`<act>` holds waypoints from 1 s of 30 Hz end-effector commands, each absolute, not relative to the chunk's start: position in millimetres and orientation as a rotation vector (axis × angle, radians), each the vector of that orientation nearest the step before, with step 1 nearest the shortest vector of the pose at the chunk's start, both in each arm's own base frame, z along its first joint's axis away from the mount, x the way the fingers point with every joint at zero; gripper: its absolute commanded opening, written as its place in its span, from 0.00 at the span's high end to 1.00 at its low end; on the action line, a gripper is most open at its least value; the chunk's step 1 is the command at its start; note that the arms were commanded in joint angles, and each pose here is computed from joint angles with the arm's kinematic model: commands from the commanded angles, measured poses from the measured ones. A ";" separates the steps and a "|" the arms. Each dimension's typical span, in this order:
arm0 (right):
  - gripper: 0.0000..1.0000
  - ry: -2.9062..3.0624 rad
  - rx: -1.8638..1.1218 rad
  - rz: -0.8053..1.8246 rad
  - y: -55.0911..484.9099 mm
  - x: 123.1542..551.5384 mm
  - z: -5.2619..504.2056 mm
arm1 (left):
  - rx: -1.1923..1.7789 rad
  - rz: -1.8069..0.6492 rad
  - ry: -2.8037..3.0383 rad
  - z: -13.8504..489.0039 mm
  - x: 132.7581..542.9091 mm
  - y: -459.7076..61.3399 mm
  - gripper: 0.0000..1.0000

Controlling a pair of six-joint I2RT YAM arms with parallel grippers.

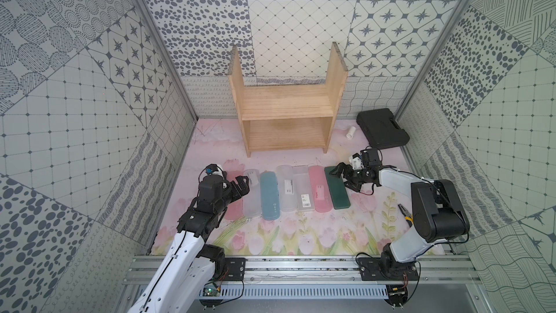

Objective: Remove the pencil cases from the shelf
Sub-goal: Adjust the pencil case at the center of the board, then reset both arms

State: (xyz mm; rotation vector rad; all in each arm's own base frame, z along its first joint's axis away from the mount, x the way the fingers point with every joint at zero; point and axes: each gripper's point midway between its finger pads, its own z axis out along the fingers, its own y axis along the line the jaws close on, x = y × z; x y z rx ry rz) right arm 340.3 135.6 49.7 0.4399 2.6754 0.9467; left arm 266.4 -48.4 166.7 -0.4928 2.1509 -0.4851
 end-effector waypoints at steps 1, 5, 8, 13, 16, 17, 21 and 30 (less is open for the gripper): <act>0.02 2.675 0.440 0.965 141.9 333.1 52.8 | -0.444 -0.516 2.106 177.0 270.8 -53.1 0.01; 0.02 2.670 0.445 0.963 142.0 331.3 56.3 | -0.445 -0.495 2.089 178.2 269.9 -49.3 0.01; 0.02 2.663 0.447 0.948 140.6 330.2 58.8 | -0.443 -0.486 2.076 177.7 269.4 -47.7 0.01; 0.02 2.631 0.416 0.904 136.4 332.6 70.2 | -0.413 -0.458 2.048 179.9 271.4 -44.9 0.01; 0.02 2.573 0.380 0.826 127.3 339.9 84.7 | -0.386 -0.420 2.015 184.1 276.0 -41.4 0.01; 0.02 2.543 0.353 0.813 125.7 342.6 93.9 | -0.364 -0.410 1.992 188.2 278.6 -41.1 0.01; 0.02 2.395 0.270 0.696 111.7 355.5 129.8 | -0.299 -0.310 1.869 202.7 291.2 -31.0 0.01; 0.02 2.018 0.119 0.344 67.1 364.5 194.9 | -0.218 -0.030 1.756 221.5 307.9 -4.5 0.01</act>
